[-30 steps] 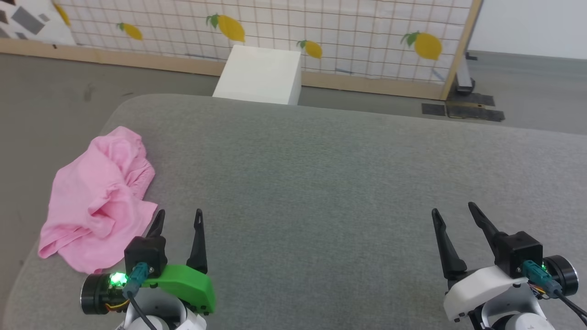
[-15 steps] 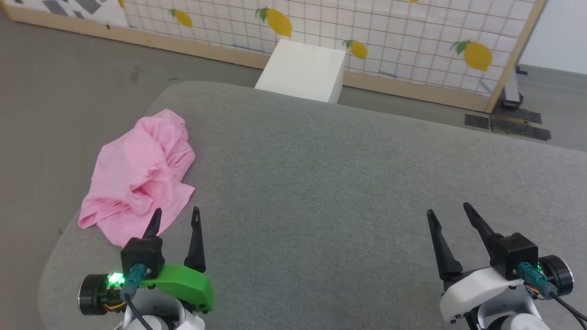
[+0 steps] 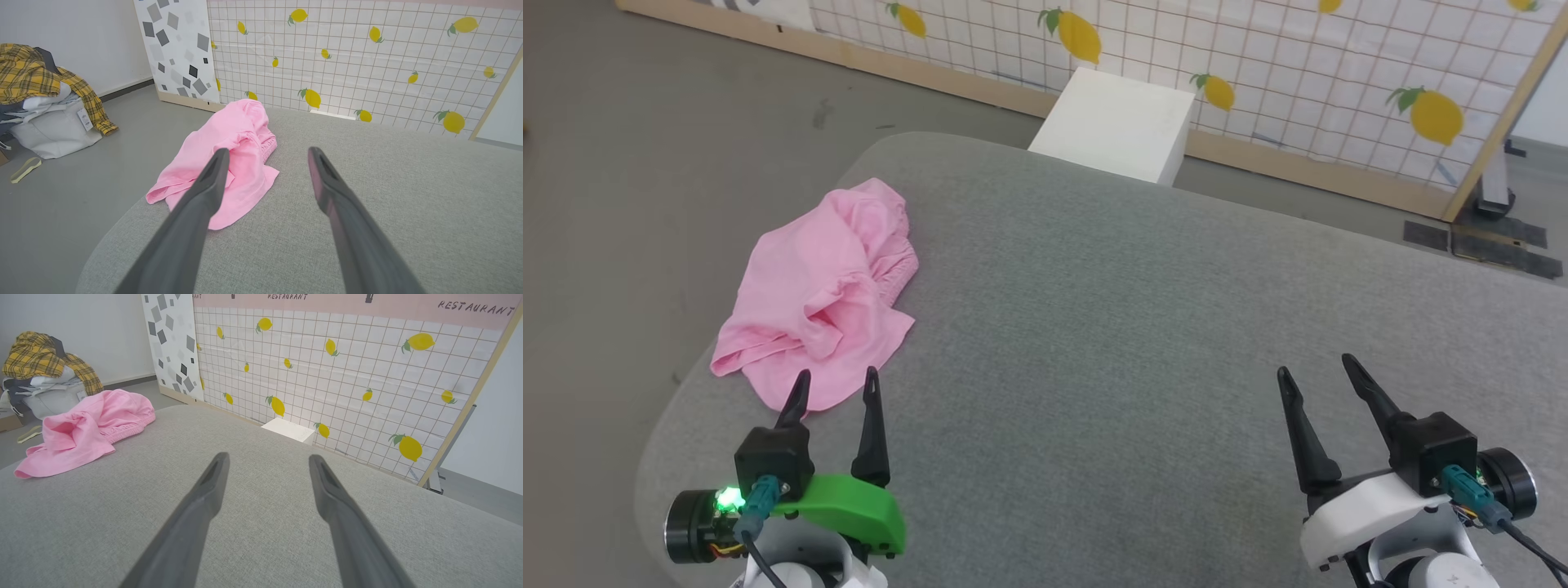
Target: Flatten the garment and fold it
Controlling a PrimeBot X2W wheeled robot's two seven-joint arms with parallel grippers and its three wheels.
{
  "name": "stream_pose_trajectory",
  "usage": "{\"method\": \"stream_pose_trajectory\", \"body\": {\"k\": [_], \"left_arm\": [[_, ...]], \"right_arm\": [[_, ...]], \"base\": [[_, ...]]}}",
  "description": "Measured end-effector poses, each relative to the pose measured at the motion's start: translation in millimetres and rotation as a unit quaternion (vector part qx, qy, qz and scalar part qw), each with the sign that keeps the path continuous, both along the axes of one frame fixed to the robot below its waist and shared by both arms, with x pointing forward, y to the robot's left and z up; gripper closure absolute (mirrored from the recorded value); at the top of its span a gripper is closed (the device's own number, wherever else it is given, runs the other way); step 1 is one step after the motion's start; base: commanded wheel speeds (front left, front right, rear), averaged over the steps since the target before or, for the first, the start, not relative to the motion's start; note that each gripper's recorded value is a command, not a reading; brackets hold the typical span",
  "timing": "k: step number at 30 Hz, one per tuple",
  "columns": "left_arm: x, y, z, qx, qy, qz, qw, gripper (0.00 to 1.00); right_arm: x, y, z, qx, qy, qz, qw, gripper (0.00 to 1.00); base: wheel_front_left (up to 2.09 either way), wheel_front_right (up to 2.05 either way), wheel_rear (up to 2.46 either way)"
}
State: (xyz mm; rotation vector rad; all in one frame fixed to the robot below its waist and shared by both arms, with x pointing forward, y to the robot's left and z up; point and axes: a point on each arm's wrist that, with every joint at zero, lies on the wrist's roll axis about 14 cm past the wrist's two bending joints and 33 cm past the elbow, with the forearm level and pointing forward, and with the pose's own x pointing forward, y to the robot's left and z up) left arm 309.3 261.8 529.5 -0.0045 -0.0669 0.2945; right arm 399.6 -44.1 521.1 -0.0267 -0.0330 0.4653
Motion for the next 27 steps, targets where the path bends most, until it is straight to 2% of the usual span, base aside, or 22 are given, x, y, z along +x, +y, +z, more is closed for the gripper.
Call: {"method": "stream_pose_trajectory", "body": {"k": [27], "left_arm": [[-40,37,-2,-0.010,-0.015,0.081,0.997,0.00]], "right_arm": [[2,55,-3,0.011,-0.003,0.076,0.997,0.00]], "base": [[0.00,0.00,0.00]]}}
